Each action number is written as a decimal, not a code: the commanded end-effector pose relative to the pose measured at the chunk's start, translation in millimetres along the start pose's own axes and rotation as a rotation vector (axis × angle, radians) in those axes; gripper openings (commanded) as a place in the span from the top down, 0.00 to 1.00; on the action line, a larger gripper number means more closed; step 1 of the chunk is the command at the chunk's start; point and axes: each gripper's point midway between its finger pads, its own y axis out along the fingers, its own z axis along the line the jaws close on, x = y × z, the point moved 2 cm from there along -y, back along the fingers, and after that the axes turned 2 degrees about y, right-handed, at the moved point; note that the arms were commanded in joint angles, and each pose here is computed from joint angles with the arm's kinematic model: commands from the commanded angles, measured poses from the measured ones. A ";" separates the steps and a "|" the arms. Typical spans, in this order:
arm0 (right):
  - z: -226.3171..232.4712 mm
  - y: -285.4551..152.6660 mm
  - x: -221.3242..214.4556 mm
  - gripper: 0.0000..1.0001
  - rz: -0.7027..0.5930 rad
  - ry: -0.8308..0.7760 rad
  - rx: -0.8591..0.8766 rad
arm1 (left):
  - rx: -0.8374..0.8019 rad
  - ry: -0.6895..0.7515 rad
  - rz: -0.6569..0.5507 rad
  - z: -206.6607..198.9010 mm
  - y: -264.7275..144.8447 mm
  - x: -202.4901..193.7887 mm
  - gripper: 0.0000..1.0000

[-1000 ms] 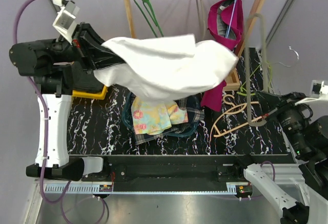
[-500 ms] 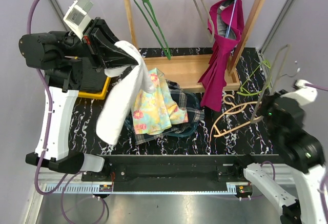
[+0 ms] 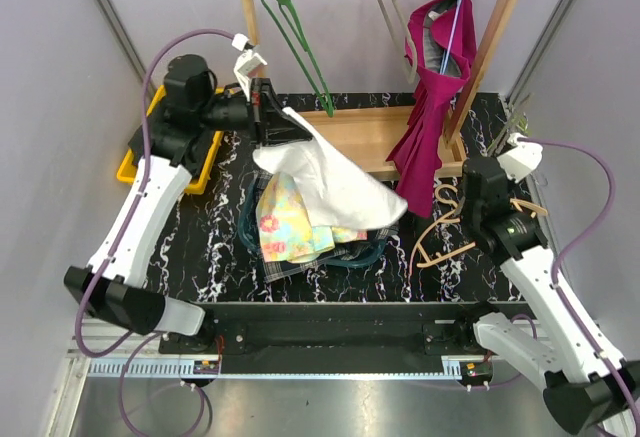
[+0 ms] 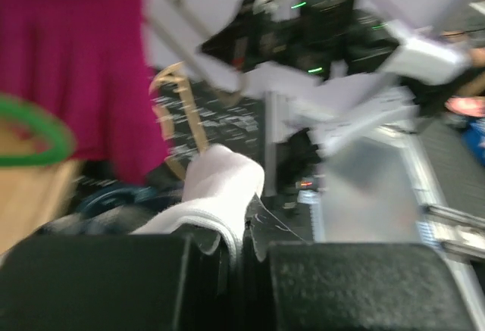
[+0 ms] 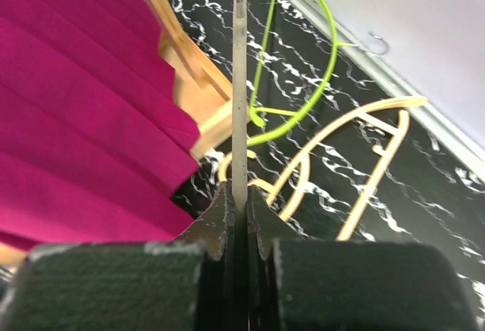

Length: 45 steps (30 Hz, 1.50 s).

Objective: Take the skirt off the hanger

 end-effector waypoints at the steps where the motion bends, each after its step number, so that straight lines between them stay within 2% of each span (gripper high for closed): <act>1: 11.7 12.1 25.9 1.00 -0.097 0.137 -0.024 | 0.214 0.193 0.084 47.5 -4.7 -31.6 0.96; 4: 9.1 19.4 11.3 1.00 -0.059 0.139 -0.027 | 0.336 0.244 0.181 74.1 -12.7 -63.6 0.99; 7: -2.7 23.4 0.8 0.87 -0.028 0.146 -0.060 | 0.400 0.312 0.291 80.2 -22.2 -95.7 0.99; 8: -5.7 23.5 -0.7 0.85 -0.020 0.156 -0.065 | 0.434 0.344 0.318 77.4 -28.0 -100.6 0.97; 9: -12.9 24.5 -3.7 0.83 -0.006 0.170 -0.089 | 0.414 0.361 0.379 73.4 -27.1 -122.3 0.94; 11: -16.4 25.9 -12.4 0.74 0.028 0.177 -0.090 | 0.429 0.398 0.439 65.7 -32.8 -137.3 0.82; 12: -19.8 27.7 -18.0 0.68 0.047 0.184 -0.099 | 0.397 0.402 0.495 60.5 -32.9 -156.9 0.64; 15: -18.2 27.4 -27.1 0.59 0.094 0.184 -0.080 | 0.413 0.416 0.575 53.5 -41.2 -180.8 0.36; 18: -9.6 24.5 -28.7 0.55 0.134 0.171 -0.032 | 0.443 0.450 0.608 47.4 -50.5 -189.3 0.15; 19: -5.8 22.7 -29.1 0.55 0.152 0.170 -0.011 | 0.472 0.477 0.616 46.2 -55.3 -186.5 0.03; 23: 13.6 12.5 -7.8 0.46 0.161 0.175 0.090 | 0.537 0.558 0.619 44.6 -62.9 -167.3 0.01; 25: 32.2 6.7 19.1 0.42 0.139 0.192 0.157 | 0.564 0.578 0.613 41.2 -66.6 -155.1 0.01; 26: 39.7 5.1 30.7 0.42 0.130 0.185 0.182 | 0.579 0.602 0.589 36.3 -67.5 -139.6 0.01; 27: 56.6 -5.9 66.6 0.42 0.084 0.222 0.251 | 0.588 0.615 0.579 33.5 -68.3 -131.9 0.01; 29: 78.2 -4.9 91.9 0.43 0.069 0.217 0.300 | 0.612 0.658 0.543 23.0 -71.8 -109.6 0.01; 30: 92.6 -18.9 131.1 0.45 0.010 0.252 0.366 | 0.620 0.675 0.532 19.4 -73.4 -102.8 0.01; 32: 111.8 -12.5 152.4 0.48 -0.010 0.238 0.390 | 0.654 0.732 0.496 8.7 -80.5 -84.5 0.01; 33: 119.9 -23.8 184.1 0.47 -0.068 0.265 0.428 | 0.664 0.748 0.485 5.0 -83.1 -79.8 0.01; 35: 137.8 -7.8 192.4 0.47 -0.072 0.239 0.427 | 0.703 0.780 0.456 -5.4 -92.6 -68.9 0.01; 36: 146.0 -13.9 212.7 0.48 -0.106 0.256 0.459 | 0.718 0.792 0.436 -11.7 -96.9 -64.5 0.01; 37: 158.7 2.3 207.1 0.48 -0.084 0.240 0.455 | 0.728 0.792 0.430 -13.9 -99.3 -63.4 0.01; 38: 165.7 -1.2 221.6 0.49 -0.109 0.252 0.479 | 0.734 0.786 0.419 -16.8 -100.9 -63.6 0.01; 41: 186.1 20.4 221.5 0.50 -0.092 0.241 0.476 | 0.739 0.783 0.394 -25.5 -105.3 -64.9 0.01; 45: 206.6 56.1 205.4 0.50 -0.052 0.193 0.444 | 0.748 0.785 0.385 -30.5 -110.1 -68.6 0.01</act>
